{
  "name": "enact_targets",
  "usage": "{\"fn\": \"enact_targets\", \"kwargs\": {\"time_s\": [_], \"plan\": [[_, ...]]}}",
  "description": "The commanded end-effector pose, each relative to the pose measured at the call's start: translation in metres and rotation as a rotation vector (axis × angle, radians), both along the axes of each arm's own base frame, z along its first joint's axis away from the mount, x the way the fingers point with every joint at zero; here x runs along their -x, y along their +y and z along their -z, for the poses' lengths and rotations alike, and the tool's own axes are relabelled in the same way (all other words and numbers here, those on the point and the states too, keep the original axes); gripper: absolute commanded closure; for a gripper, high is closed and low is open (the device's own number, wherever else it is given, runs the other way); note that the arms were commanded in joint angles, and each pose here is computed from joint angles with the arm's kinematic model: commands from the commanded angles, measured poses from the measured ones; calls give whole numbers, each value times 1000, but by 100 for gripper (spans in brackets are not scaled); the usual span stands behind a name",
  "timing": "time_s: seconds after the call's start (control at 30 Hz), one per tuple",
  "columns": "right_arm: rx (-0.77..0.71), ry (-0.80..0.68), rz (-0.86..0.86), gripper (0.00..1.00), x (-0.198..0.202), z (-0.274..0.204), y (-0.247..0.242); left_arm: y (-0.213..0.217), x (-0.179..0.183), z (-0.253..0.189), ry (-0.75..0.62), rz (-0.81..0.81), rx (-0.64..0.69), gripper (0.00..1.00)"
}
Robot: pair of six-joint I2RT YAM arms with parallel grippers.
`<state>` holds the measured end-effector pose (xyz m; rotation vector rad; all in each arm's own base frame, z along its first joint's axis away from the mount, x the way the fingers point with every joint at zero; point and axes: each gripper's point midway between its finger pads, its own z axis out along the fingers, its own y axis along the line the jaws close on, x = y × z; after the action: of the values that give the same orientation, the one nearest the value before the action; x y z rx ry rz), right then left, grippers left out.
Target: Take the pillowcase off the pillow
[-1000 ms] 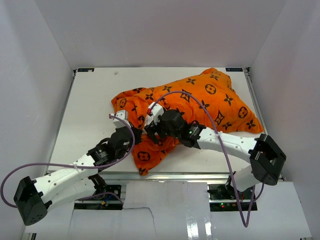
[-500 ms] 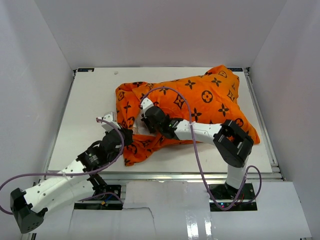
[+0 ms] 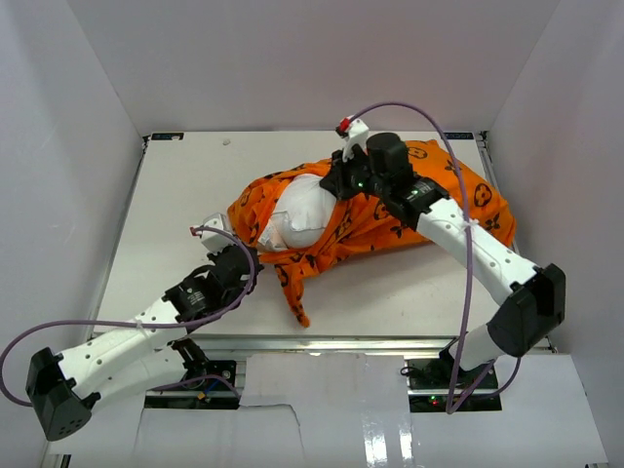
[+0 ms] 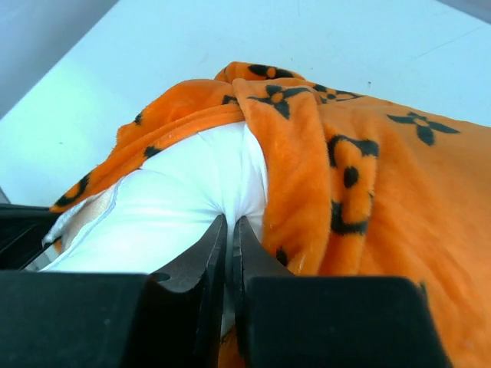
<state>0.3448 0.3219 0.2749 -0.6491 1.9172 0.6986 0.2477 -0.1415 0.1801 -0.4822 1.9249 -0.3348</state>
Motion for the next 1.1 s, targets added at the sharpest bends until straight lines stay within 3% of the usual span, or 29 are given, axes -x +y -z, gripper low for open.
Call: {"fn": "enact_targets", "kwargs": {"time_s": [0.0,0.17,0.3,0.43,0.5,0.53,0.57,0.7,0.8,0.9,1.0,1.07], "plan": [[-100,-195,94,92,-23,-84,-49,36,4,20,36,-117,-155,100],[-164,-231,94,92,-21,-108,-64,33,5,51,101,-119,-174,100],[-212,-193,41,92,-19,-111,-57,8,-1,61,61,-35,-72,100],[-289,-109,-69,92,11,-80,-45,-9,-15,63,21,23,-54,100],[-350,-122,-129,92,31,-81,-40,-13,-33,67,74,46,-42,100],[-334,-76,-139,92,40,-54,-38,-16,-39,70,100,71,-28,100],[-330,-75,-139,92,44,-48,-38,-23,-47,68,120,114,33,100],[-259,-83,-115,92,56,-29,-51,-37,-46,74,147,183,69,100],[-186,-65,-75,60,58,-23,-59,-45,-39,63,128,250,100,83],[-157,-78,-92,45,66,-38,-56,-44,-36,57,121,249,115,70],[-207,-99,-191,34,86,-66,-40,-41,-38,54,116,237,104,59],[-175,-149,-147,30,84,-81,-30,-39,-38,60,140,227,84,54]]}}
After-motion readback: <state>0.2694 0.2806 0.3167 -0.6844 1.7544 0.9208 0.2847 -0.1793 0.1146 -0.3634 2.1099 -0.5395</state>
